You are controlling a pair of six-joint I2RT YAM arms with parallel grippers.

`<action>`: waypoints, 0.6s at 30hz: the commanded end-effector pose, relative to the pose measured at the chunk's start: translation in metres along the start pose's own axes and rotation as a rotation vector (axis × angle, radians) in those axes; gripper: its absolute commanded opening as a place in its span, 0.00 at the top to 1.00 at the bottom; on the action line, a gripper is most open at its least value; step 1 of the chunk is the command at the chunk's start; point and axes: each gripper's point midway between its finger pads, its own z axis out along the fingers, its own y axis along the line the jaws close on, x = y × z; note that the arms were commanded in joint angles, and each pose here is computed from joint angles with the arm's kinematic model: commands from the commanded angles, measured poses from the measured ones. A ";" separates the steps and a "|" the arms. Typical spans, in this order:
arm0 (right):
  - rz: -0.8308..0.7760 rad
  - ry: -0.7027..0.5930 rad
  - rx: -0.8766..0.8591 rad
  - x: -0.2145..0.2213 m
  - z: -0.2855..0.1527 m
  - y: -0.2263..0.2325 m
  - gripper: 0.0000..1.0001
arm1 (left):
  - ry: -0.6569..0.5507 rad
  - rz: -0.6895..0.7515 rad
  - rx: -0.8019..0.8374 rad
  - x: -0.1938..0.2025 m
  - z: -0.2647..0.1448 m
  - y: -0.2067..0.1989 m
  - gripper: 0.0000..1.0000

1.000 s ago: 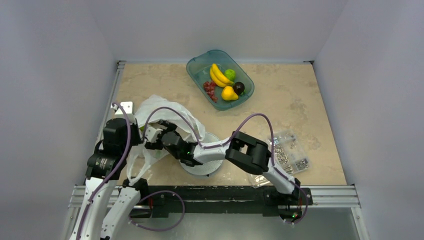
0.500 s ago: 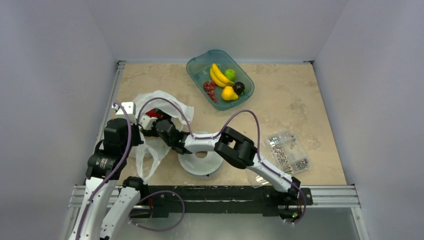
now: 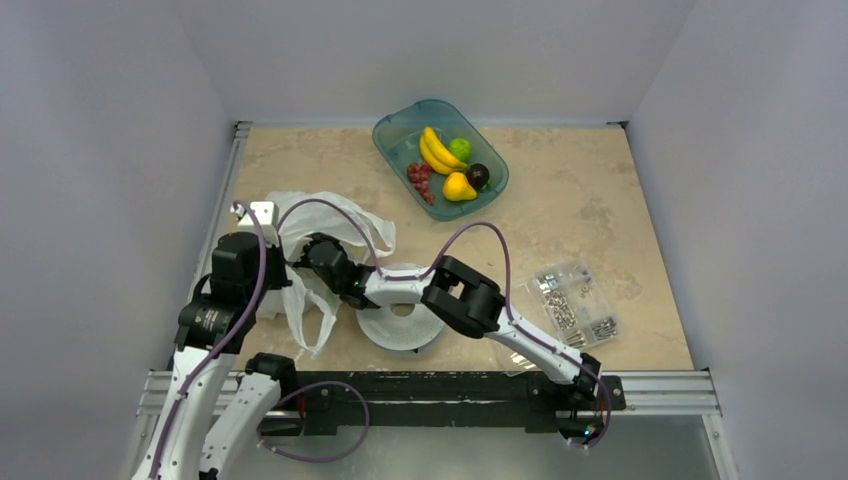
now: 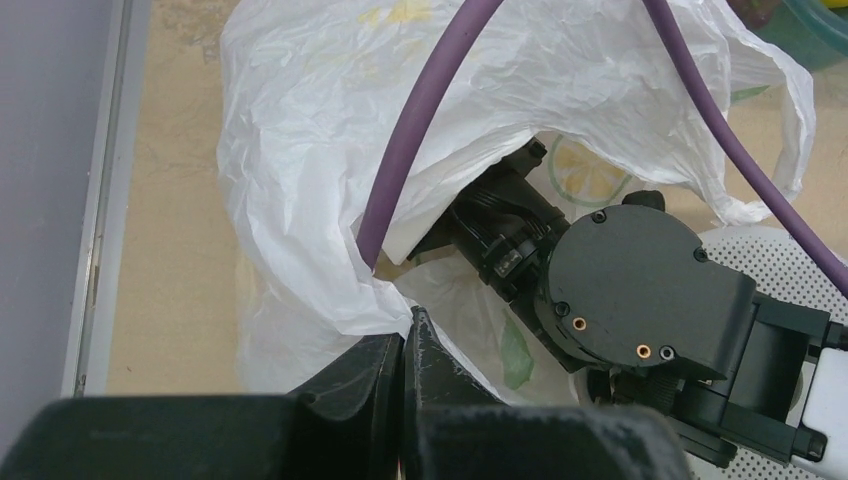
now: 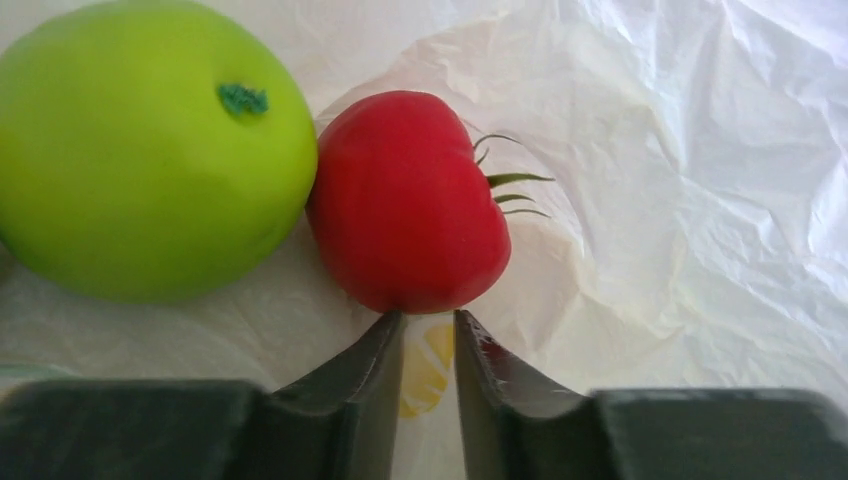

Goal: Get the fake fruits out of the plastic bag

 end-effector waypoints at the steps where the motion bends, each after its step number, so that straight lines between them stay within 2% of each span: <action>1: 0.132 -0.121 0.119 -0.050 -0.007 -0.039 0.82 | -0.006 0.000 0.022 -0.005 0.007 -0.007 1.00; 4: 0.184 -0.132 0.146 -0.062 -0.018 -0.055 0.96 | -0.001 0.003 -0.011 -0.005 0.009 -0.001 1.00; 6: 0.218 -0.152 0.143 -0.071 -0.030 -0.065 0.99 | 0.004 0.003 -0.026 -0.004 0.009 0.001 1.00; 18: 0.381 -0.205 -0.031 -0.086 -0.109 -0.077 1.00 | 0.005 0.014 -0.049 -0.004 0.009 0.006 1.00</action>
